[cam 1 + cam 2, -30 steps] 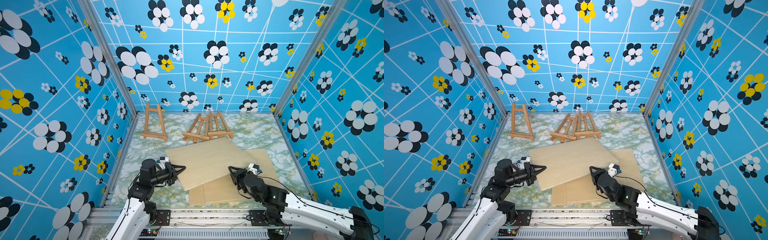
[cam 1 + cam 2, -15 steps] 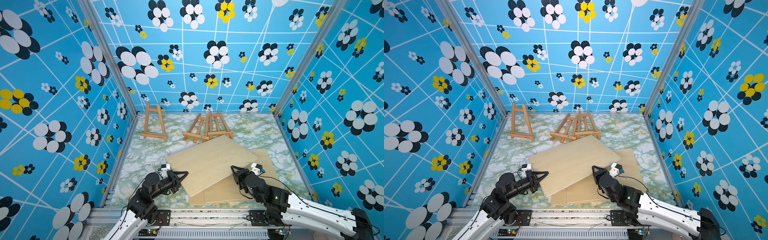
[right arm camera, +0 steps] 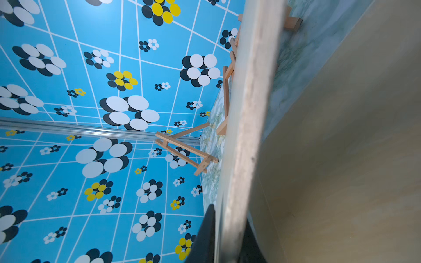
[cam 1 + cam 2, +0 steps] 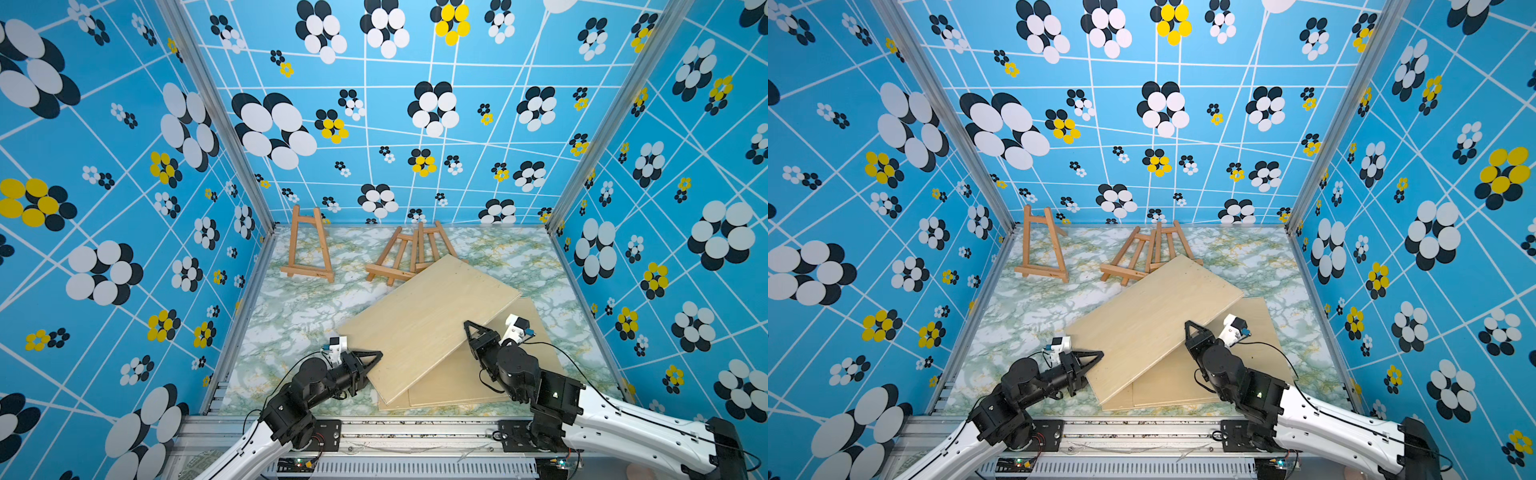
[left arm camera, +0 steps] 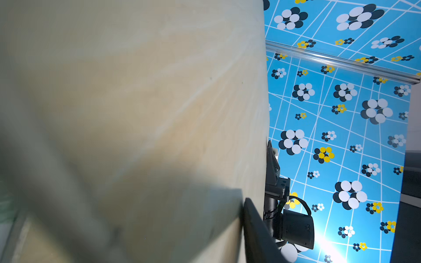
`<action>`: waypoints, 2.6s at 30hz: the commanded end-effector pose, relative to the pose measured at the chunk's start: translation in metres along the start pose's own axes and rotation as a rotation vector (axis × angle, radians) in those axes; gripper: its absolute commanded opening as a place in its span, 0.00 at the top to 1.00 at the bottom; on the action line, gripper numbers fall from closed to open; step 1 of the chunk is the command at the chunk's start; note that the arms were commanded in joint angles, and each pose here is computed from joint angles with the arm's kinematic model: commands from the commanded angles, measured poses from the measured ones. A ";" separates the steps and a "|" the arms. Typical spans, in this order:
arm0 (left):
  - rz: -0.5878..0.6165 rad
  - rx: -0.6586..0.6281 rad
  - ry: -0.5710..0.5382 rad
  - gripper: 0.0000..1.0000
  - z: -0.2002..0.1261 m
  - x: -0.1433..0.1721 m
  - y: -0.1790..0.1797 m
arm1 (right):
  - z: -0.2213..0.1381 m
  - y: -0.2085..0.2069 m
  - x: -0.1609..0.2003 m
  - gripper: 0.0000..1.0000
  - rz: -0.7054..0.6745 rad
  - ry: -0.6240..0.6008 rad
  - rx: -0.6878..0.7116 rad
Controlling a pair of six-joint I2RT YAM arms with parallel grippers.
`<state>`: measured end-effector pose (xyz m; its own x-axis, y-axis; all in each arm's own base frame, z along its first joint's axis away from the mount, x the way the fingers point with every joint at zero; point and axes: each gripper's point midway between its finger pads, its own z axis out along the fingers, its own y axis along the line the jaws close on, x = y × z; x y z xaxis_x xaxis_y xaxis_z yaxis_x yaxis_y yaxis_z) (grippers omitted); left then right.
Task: Assemble the easel
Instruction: Pick up the drawing board.
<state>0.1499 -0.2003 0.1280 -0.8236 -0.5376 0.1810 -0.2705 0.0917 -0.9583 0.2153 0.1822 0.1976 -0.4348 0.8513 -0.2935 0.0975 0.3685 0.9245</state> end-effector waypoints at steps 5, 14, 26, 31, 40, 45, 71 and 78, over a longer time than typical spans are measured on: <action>0.094 -0.256 0.106 0.49 -0.005 0.015 0.067 | -0.021 0.062 -0.016 1.00 -0.013 -0.014 -0.214; 0.064 -0.356 0.140 0.01 -0.009 0.020 0.089 | -0.021 0.033 -0.024 1.00 -0.115 -0.060 -0.150; 0.088 -0.566 0.038 0.01 -0.063 0.013 0.109 | -0.014 0.058 -0.016 1.00 -0.505 0.042 -0.083; 0.108 -0.610 0.012 0.01 -0.073 0.010 0.110 | -0.014 0.070 -0.024 1.00 -0.624 0.034 -0.078; 0.379 -0.384 -0.122 0.01 -0.040 -0.023 0.023 | -0.012 0.097 -0.006 1.00 -0.925 0.136 -0.164; 0.519 -0.289 -0.113 0.01 -0.018 -0.055 -0.037 | -0.011 0.102 0.005 1.00 -1.062 0.195 -0.197; 1.312 0.082 0.069 0.01 0.012 -0.137 -0.170 | -0.004 0.084 0.017 1.00 -1.352 0.319 -0.348; 1.394 0.135 0.087 0.01 0.016 -0.151 -0.188 | -0.003 0.081 0.021 1.00 -1.352 0.345 -0.366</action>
<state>0.3346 -0.1455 0.2585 -0.4996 -0.0563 -0.8644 0.7471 0.4772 -0.4628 0.2001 0.2431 0.3048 -0.2218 -0.0444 -0.9741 -0.7931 0.5894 0.1538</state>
